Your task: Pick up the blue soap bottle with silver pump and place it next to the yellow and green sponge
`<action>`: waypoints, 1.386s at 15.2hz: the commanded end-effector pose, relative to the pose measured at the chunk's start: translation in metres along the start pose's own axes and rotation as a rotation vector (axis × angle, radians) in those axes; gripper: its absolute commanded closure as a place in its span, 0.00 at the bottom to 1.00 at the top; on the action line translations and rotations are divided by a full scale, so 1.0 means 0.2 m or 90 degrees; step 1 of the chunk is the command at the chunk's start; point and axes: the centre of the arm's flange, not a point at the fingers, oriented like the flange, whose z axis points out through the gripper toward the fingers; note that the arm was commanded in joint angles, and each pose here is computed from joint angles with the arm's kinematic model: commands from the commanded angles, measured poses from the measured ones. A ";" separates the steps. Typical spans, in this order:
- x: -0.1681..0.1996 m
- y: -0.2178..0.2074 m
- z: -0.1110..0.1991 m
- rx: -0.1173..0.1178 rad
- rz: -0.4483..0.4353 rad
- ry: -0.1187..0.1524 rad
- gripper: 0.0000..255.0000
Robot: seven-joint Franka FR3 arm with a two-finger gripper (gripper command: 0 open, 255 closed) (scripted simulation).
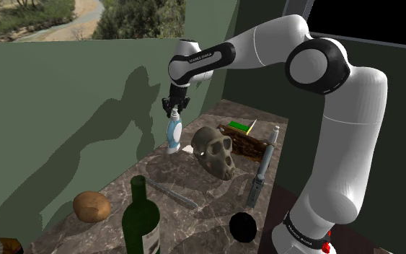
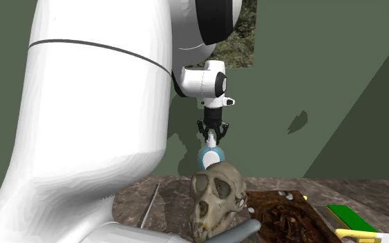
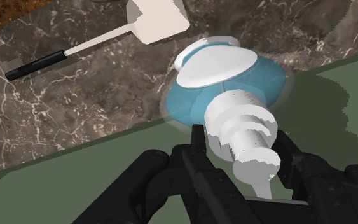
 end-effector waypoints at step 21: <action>0.05 -0.02 -0.36 0.000 0.000 0.000 1.00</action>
